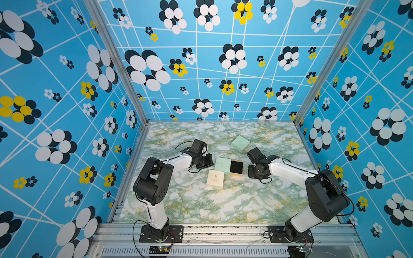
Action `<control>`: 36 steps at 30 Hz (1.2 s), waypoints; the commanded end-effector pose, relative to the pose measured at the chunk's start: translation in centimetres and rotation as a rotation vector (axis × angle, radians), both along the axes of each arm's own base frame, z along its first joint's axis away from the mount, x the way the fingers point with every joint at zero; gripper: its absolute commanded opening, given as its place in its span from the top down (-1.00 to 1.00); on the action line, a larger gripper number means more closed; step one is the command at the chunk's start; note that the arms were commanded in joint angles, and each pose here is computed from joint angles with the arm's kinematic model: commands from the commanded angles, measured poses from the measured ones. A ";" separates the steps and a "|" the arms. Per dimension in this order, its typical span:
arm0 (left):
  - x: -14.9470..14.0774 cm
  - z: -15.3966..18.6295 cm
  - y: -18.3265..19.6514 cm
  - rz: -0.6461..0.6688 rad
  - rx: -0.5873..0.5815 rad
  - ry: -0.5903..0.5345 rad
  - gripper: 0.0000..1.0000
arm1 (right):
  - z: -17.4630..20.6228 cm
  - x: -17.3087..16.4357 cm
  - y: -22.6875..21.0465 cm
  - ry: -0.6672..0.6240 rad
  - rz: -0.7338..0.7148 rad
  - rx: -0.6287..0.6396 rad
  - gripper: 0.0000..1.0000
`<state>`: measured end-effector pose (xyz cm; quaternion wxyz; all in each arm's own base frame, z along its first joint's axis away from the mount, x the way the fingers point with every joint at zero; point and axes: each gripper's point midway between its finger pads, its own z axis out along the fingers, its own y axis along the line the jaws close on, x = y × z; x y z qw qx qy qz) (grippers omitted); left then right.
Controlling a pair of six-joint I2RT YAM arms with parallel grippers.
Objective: Take out the earrings from the drawer-style jewelry box
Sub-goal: Place the earring at the center of the board.
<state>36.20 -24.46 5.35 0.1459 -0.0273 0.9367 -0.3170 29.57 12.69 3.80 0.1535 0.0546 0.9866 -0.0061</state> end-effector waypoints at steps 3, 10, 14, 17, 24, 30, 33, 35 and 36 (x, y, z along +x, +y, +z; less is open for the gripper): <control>-0.4 0.2 0.1 -0.001 0.002 0.019 1.00 | 0.4 0.2 0.0 -0.002 -0.011 0.002 0.59; -0.4 0.2 0.1 0.000 0.006 0.019 1.00 | 1.4 0.1 -0.5 0.000 -0.054 -0.017 0.29; -0.4 0.3 0.2 0.001 0.008 0.016 1.00 | 2.1 -0.1 -0.8 -0.001 -0.099 -0.013 0.23; -0.4 0.3 0.2 0.000 0.009 0.017 1.00 | 2.5 -0.2 -1.1 -0.002 -0.118 -0.018 0.19; -0.3 0.1 0.1 0.000 0.011 0.023 1.00 | 2.9 -0.5 -1.0 -0.002 -0.144 -0.004 0.13; -0.3 0.1 0.1 -0.003 0.018 0.027 1.00 | 3.1 0.0 -0.7 -0.016 -0.135 0.008 0.12; -0.2 0.1 0.1 -0.003 0.020 0.027 1.00 | 3.2 0.2 -0.6 -0.014 -0.121 0.001 0.12; -0.2 0.0 0.0 -0.003 0.021 0.029 1.00 | 3.3 0.5 -0.4 -0.018 -0.110 -0.002 0.12; -0.1 0.0 0.0 -0.003 0.021 0.030 1.00 | 3.2 0.6 -0.4 -0.019 -0.104 -0.004 0.12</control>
